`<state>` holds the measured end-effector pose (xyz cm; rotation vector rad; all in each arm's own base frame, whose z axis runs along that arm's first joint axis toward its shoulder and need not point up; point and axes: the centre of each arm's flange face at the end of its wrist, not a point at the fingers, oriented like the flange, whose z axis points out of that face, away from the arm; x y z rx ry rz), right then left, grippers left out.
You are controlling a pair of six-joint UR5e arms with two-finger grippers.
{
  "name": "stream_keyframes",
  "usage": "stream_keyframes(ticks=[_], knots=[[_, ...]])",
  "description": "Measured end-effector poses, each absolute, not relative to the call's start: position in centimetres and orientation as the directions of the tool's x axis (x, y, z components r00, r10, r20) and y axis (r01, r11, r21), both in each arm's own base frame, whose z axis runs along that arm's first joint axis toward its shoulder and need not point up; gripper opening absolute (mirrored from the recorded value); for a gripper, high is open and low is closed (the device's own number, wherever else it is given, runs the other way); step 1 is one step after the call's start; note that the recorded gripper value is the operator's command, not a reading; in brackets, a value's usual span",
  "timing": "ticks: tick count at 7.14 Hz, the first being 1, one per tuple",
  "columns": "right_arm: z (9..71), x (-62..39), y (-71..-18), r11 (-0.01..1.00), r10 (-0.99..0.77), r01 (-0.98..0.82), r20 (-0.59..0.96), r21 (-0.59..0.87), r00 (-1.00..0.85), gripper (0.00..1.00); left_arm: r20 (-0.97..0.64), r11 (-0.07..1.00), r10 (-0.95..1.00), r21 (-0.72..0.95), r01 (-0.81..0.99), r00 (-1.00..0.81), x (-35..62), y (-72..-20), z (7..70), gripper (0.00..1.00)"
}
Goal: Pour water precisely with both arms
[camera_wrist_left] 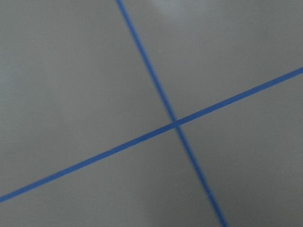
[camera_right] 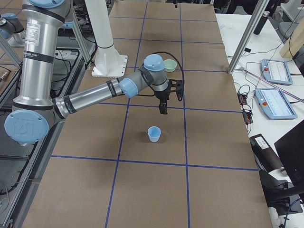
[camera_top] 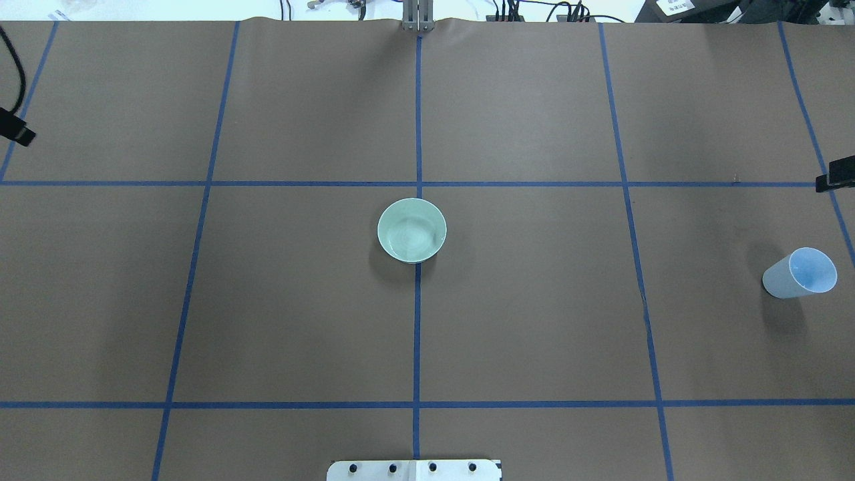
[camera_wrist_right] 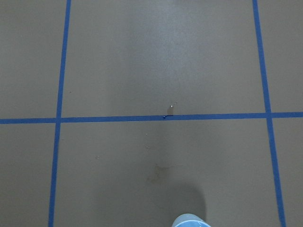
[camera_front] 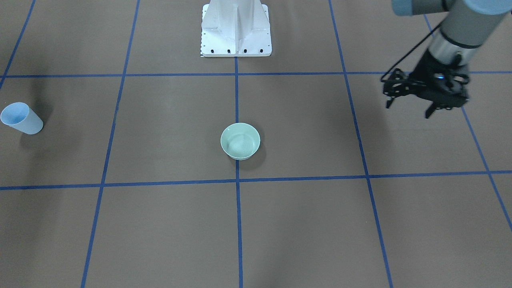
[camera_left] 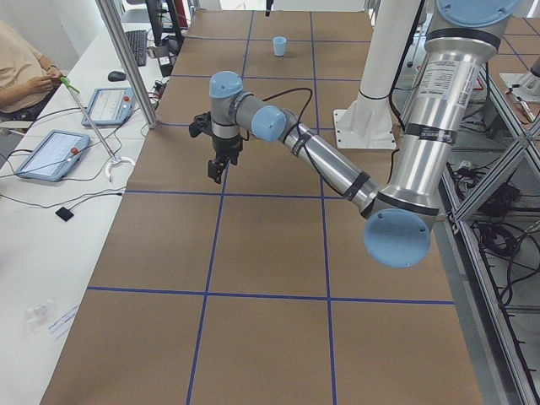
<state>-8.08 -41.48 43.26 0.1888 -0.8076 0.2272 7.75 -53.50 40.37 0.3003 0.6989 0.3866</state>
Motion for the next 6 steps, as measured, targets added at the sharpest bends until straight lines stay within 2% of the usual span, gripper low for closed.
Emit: stream_keyframes(ticks=[3,4,6], knots=[[41.3,-13.9,-38.3,0.901,0.286,-0.431,0.665,0.060,0.690,1.00,-0.506,0.886,0.440,0.380,-0.266,0.742,-5.5,-54.2,50.8,1.00],[41.9,-15.8,-37.2,0.867,0.340,-0.492,0.623,0.084,0.704,1.00,-0.505,0.904,0.401,0.353,-0.241,0.764,-8.2,-53.7,54.1,1.00],[44.4,-19.0,-34.7,0.776,0.447,-0.612,0.550,0.154,0.706,1.00,-0.498,0.909,0.382,0.352,-0.221,0.778,-9.9,-53.0,56.7,1.00]])
